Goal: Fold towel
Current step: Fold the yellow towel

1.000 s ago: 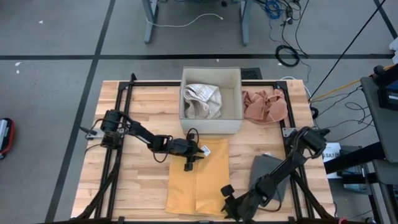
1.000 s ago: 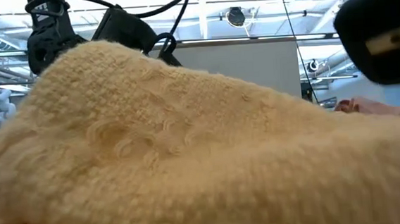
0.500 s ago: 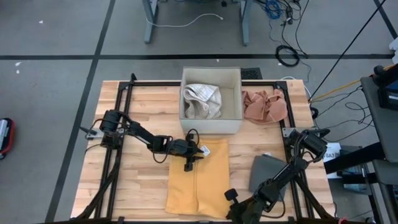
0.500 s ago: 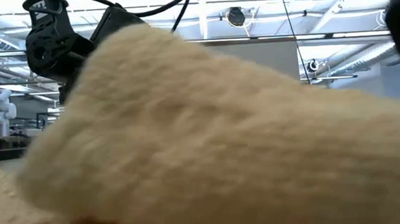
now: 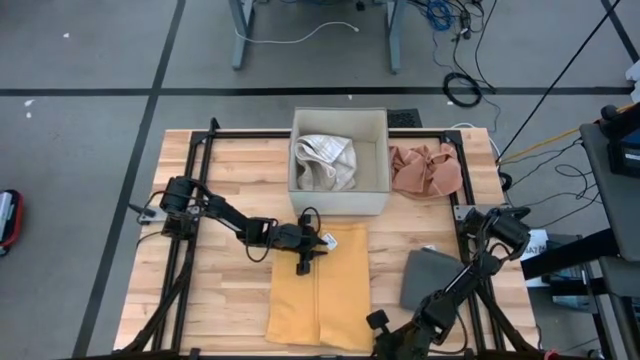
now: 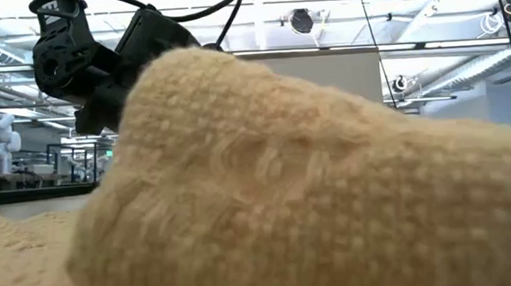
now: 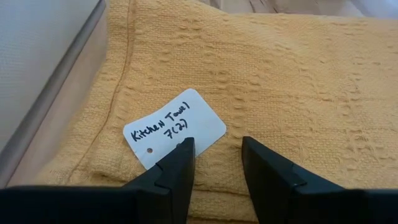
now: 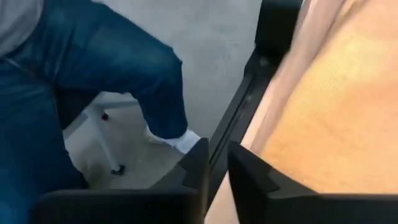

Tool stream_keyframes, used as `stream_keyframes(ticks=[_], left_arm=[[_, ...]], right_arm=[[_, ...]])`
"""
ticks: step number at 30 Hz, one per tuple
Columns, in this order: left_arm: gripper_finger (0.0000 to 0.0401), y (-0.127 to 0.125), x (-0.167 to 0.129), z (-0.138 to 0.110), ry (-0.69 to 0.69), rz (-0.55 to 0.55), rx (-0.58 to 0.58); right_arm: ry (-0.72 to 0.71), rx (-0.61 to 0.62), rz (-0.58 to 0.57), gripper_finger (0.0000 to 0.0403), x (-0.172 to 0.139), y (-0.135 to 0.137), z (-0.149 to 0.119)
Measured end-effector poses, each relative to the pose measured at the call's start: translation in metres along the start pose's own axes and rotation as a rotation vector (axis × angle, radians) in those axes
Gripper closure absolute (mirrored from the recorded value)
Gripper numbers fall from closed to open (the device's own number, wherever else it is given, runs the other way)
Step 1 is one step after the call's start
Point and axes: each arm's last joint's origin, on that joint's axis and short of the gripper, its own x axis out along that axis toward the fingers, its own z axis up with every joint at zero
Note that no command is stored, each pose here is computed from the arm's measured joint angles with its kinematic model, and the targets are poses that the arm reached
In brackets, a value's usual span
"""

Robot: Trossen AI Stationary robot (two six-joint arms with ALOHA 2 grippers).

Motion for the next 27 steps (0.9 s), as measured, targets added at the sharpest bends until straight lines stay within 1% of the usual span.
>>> stream_keyframes(ticks=[4, 6, 9, 11, 19, 22, 27], left_arm=[[0.0259, 0.0, 0.0, 0.0, -0.001, 0.0, -0.002], [0.0259, 0.0, 0.0, 0.0, -0.004, 0.0, -0.003], [0.0259, 0.0, 0.0, 0.0, -0.005, 0.0, -0.003], [0.0259, 0.0, 0.0, 0.0, -0.005, -0.001, -0.003], [0.0259, 0.0, 0.0, 0.002, -0.015, -0.002, -0.003], [0.0259, 0.0, 0.0, 0.002, -0.016, -0.002, -0.003], [0.0259, 0.0, 0.0, 0.002, -0.018, -0.002, 0.001]], right_arm=[[-0.056, -0.013, -0.002, 0.0317, -0.014, 0.001, 0.014], [-0.103, -0.029, -0.053, 0.0298, -0.021, 0.001, 0.021], [-0.162, -0.064, -0.169, 0.0283, -0.025, -0.003, 0.026], [-0.186, -0.093, -0.215, 0.0281, -0.022, -0.007, 0.027], [-0.25, -0.116, -0.291, 0.029, 0.004, -0.036, 0.032], [-0.263, -0.1, -0.286, 0.0293, 0.013, -0.048, 0.032], [-0.292, -0.085, -0.228, 0.0293, 0.029, -0.062, 0.029]])
